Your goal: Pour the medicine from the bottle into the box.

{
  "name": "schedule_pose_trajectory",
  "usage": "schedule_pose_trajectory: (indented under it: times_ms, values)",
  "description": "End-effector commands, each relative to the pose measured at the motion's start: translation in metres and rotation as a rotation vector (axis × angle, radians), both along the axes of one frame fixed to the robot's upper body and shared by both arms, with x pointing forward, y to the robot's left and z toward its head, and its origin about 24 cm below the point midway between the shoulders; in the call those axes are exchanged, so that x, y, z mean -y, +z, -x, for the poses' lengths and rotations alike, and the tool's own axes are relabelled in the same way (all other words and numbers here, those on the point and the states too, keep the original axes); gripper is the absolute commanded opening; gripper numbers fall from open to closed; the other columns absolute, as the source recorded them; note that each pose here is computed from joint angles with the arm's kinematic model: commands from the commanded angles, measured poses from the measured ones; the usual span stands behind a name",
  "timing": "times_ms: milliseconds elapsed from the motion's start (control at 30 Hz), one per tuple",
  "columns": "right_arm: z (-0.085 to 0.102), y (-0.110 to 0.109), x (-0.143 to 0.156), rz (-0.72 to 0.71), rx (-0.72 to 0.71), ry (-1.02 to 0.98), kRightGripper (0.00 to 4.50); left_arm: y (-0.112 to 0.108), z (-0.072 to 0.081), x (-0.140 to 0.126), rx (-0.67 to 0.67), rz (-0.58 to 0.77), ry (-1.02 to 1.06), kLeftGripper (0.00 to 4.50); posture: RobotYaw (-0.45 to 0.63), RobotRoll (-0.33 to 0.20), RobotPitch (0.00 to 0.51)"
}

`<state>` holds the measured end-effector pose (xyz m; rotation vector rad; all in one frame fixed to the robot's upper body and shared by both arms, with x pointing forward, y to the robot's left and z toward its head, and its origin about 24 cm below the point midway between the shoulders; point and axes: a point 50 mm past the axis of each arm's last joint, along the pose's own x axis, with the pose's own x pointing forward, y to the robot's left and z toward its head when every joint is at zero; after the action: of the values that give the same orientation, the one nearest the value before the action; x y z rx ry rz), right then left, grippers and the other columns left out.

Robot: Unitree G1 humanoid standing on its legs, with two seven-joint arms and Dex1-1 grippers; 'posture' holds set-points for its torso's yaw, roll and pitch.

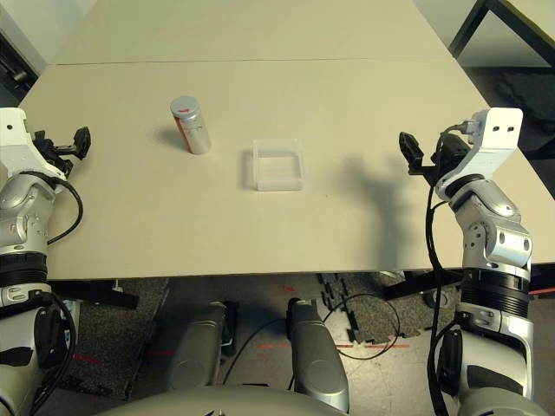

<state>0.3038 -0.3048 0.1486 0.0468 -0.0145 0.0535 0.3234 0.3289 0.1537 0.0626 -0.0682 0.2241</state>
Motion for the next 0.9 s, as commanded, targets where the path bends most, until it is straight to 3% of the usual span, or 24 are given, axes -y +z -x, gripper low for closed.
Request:
schedule_pose_trajectory:
  times_ms: [33,367,633,900]
  values:
    - [0.008,0.0,0.003,0.008,-0.005,0.005,4.5,-0.007,0.001,-0.003,-0.012,0.007,0.024,4.46,0.07,0.0,0.199]
    - [0.014,-0.001,0.003,0.015,-0.011,0.002,4.5,-0.006,-0.011,0.003,-0.011,0.011,-0.008,4.46,0.04,0.0,0.197]
    - [0.008,0.002,0.001,-0.031,-0.036,0.035,4.5,0.005,-0.017,0.0,0.015,0.005,-0.033,4.46,0.05,0.0,0.176]
    - [0.004,-0.012,-0.032,-0.055,-0.118,0.233,4.5,-0.001,-0.006,0.009,-0.058,-0.011,-0.267,4.46,0.07,0.0,0.16]
